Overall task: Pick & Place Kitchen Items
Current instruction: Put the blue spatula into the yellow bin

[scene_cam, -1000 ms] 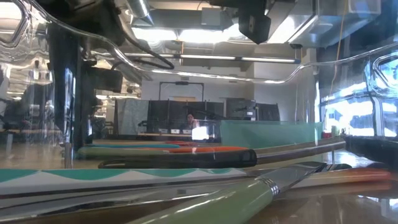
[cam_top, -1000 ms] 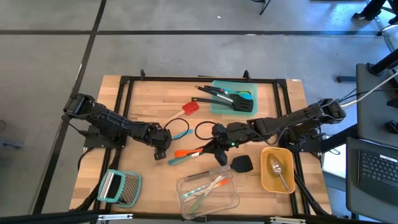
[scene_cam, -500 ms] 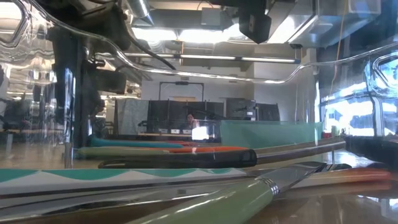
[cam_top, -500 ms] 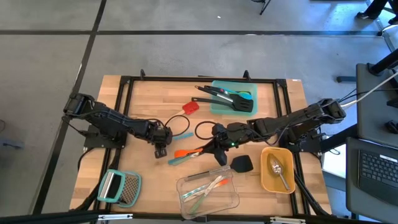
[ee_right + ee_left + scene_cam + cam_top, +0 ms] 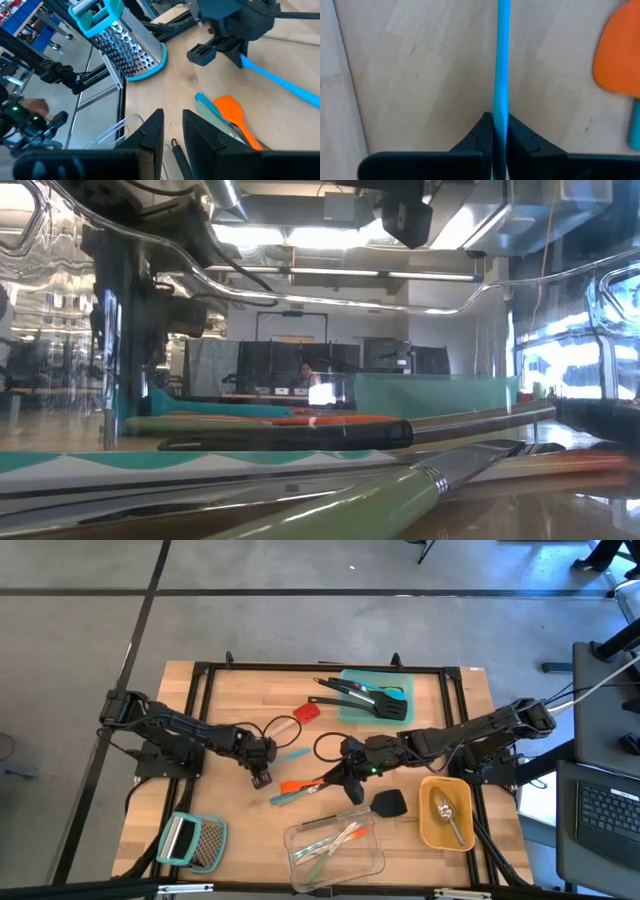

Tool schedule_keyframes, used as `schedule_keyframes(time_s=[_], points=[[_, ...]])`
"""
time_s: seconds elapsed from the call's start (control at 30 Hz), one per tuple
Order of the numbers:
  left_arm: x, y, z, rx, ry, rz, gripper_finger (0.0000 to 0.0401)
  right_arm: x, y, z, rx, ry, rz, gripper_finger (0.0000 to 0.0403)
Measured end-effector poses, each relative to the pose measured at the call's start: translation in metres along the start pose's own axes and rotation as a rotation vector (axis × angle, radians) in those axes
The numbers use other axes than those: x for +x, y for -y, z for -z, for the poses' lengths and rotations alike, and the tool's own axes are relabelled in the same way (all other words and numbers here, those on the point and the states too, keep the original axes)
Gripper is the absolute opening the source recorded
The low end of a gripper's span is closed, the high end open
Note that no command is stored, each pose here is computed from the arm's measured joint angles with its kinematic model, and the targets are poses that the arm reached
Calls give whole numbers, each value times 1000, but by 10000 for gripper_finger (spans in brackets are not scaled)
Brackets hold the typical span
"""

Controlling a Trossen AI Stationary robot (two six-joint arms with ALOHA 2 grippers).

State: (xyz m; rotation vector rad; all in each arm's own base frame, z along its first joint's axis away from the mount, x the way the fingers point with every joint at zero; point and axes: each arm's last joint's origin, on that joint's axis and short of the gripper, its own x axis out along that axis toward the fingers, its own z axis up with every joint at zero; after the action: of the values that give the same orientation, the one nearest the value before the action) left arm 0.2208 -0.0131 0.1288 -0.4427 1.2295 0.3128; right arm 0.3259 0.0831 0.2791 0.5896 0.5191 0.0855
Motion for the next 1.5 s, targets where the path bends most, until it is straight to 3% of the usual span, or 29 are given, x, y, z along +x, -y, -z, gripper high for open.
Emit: schedule_keyframes(time_s=[0.33,0.53,0.77,1.0,1.2,1.5], points=[[-27,3,-18,-107,186,193,16,0,3,-5,27,28,-4,72],[-45,5,-28,-179,371,237,16,-1,2,-15,176,101,-50,73],[-82,-4,-49,-316,708,300,16,-16,-11,-56,229,517,-268,73],[-133,-11,-62,-359,1065,509,16,-39,-9,-86,264,850,-394,80],[-168,-12,-57,-347,1253,648,16,-41,5,-96,289,883,-360,131],[-175,1,-47,-272,1228,754,16,-37,24,-104,313,842,-197,234]])
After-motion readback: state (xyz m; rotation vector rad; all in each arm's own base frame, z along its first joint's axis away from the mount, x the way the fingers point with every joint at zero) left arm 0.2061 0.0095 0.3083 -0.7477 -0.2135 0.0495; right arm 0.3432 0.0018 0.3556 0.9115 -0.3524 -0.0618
